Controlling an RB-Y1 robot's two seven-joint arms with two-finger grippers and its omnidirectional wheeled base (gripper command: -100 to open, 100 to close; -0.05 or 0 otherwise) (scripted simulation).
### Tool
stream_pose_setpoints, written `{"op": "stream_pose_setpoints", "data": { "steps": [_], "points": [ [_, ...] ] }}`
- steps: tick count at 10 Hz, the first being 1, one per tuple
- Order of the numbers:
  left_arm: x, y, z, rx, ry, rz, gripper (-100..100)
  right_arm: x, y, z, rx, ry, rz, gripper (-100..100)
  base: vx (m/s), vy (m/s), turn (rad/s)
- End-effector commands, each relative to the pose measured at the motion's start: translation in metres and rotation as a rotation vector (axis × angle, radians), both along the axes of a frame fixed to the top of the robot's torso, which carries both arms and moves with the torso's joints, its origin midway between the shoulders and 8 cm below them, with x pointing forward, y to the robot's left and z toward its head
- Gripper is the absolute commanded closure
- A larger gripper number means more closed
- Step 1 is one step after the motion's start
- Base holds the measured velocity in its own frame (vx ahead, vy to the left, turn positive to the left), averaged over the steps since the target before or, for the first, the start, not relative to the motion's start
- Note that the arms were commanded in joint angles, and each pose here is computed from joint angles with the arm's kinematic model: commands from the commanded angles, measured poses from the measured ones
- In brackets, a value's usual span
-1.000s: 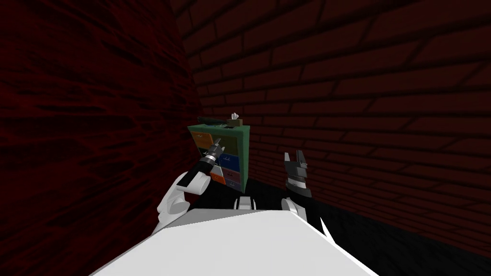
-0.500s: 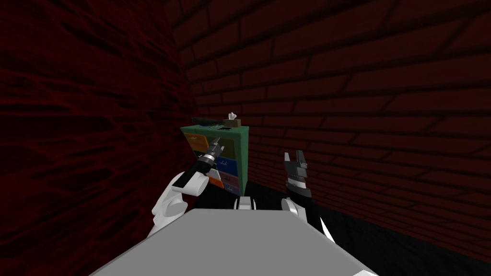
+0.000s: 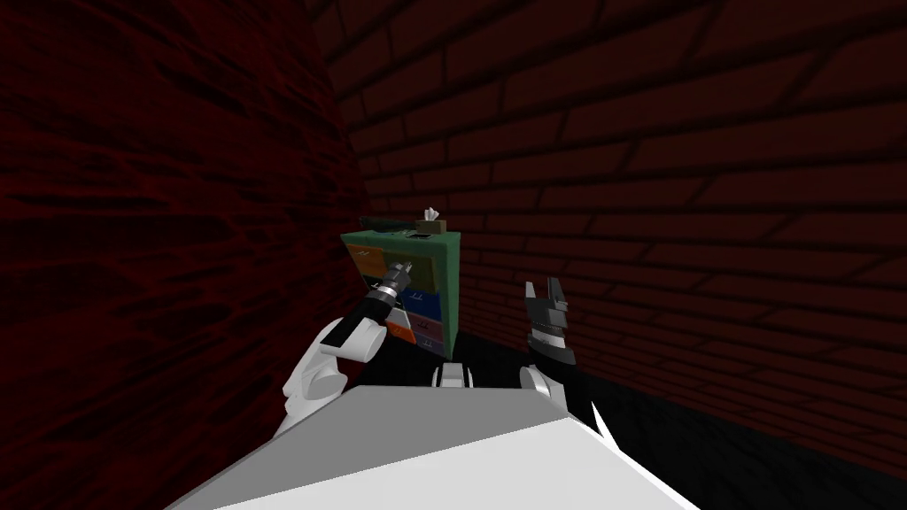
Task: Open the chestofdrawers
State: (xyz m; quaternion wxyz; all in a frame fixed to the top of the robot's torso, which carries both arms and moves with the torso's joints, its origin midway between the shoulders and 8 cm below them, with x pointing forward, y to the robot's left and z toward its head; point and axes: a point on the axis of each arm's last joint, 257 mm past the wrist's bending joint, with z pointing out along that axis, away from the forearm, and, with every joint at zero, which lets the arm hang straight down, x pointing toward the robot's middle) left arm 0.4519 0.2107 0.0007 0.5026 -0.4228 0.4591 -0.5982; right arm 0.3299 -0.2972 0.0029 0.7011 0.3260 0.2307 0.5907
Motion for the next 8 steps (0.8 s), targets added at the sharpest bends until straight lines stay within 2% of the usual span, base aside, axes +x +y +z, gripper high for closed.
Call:
{"op": "stream_pose_setpoints", "data": {
  "steps": [1, 4, 7, 8],
  "points": [
    [-0.010, -0.002, 0.008, -0.006, 0.001, -0.010, 100, 0.000, 0.000, 0.000, 0.000, 0.000, 0.000, 0, -0.138, 0.043, 0.028],
    [-0.014, -0.005, 0.006, -0.006, 0.012, -0.020, 100, 0.000, 0.000, 0.000, 0.000, 0.000, 0.000, 0, -0.106, 0.026, 0.023],
    [-0.020, -0.007, 0.011, -0.007, 0.001, -0.029, 100, 0.000, 0.000, 0.000, 0.000, 0.000, 0.000, 0, -0.186, 0.058, 0.039],
    [-0.004, -0.007, 0.009, 0.005, -0.005, -0.035, -100, 0.000, 0.000, 0.000, 0.000, 0.000, 0.000, 0, -0.181, 0.021, -0.053]
  ]
}}
